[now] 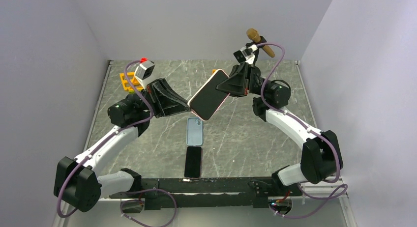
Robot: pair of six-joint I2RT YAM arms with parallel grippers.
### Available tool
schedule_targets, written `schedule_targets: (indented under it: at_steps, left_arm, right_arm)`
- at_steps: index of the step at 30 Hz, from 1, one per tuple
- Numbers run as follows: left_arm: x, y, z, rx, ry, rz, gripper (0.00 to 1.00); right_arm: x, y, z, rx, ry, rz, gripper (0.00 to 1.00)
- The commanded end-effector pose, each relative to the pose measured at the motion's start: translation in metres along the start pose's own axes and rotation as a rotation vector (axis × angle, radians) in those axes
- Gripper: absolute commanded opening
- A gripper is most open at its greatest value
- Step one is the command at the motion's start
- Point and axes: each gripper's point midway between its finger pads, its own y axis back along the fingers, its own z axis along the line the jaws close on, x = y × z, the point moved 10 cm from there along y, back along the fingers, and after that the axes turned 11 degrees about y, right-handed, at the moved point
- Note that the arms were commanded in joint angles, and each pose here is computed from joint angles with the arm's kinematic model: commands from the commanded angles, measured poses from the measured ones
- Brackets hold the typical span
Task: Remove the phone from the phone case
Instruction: Remove the phone case from the phone.
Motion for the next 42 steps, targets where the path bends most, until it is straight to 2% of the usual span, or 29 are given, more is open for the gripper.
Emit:
schedule_targets:
  at_steps: [1, 4, 8, 12, 15, 21, 25, 29, 32, 37, 42]
  left_arm:
    - [-0.002, -0.001, 0.008, 0.022, -0.115, 0.017, 0.00]
    - [-0.001, 0.003, 0.019, -0.068, -0.099, 0.057, 0.00]
    - [-0.005, 0.010, 0.033, -0.232, -0.053, 0.013, 0.00]
    - [-0.008, 0.014, 0.043, -0.543, 0.037, 0.000, 0.00]
    - [-0.008, 0.018, 0.040, -0.667, 0.072, -0.003, 0.00]
    - [-0.003, 0.022, 0.040, -0.820, 0.152, -0.056, 0.17]
    - [-0.001, 0.023, 0.041, -0.863, 0.169, -0.071, 0.19]
    - [0.002, 0.032, 0.050, -0.996, 0.194, -0.089, 0.08]
    - [0.005, 0.041, 0.057, -1.114, 0.211, -0.154, 0.01]
    - [0.001, 0.036, 0.051, -1.056, 0.224, -0.187, 0.23]
    - [0.006, 0.033, 0.024, -0.979, 0.171, -0.184, 0.55]
  right_arm:
    - [0.003, -0.016, 0.049, -0.194, -0.334, 0.021, 0.00]
    - [0.001, -0.018, 0.054, -0.195, -0.332, 0.032, 0.00]
    - [0.002, -0.021, 0.056, -0.133, -0.315, 0.053, 0.00]
    - [0.001, -0.024, 0.056, -0.081, -0.263, 0.102, 0.00]
    - [-0.003, -0.032, 0.054, 0.000, -0.194, 0.117, 0.00]
    - [-0.008, -0.049, 0.055, 0.071, -0.082, 0.146, 0.00]
    - [-0.006, -0.060, 0.055, 0.078, -0.053, 0.143, 0.00]
    - [-0.004, -0.070, 0.057, 0.050, -0.066, 0.121, 0.00]
    - [0.000, -0.070, 0.054, 0.028, -0.108, 0.083, 0.00]
    - [0.009, -0.057, 0.029, 0.134, -0.176, 0.025, 0.00]
    - [-0.001, -0.033, 0.003, 0.311, -0.119, -0.028, 0.00]
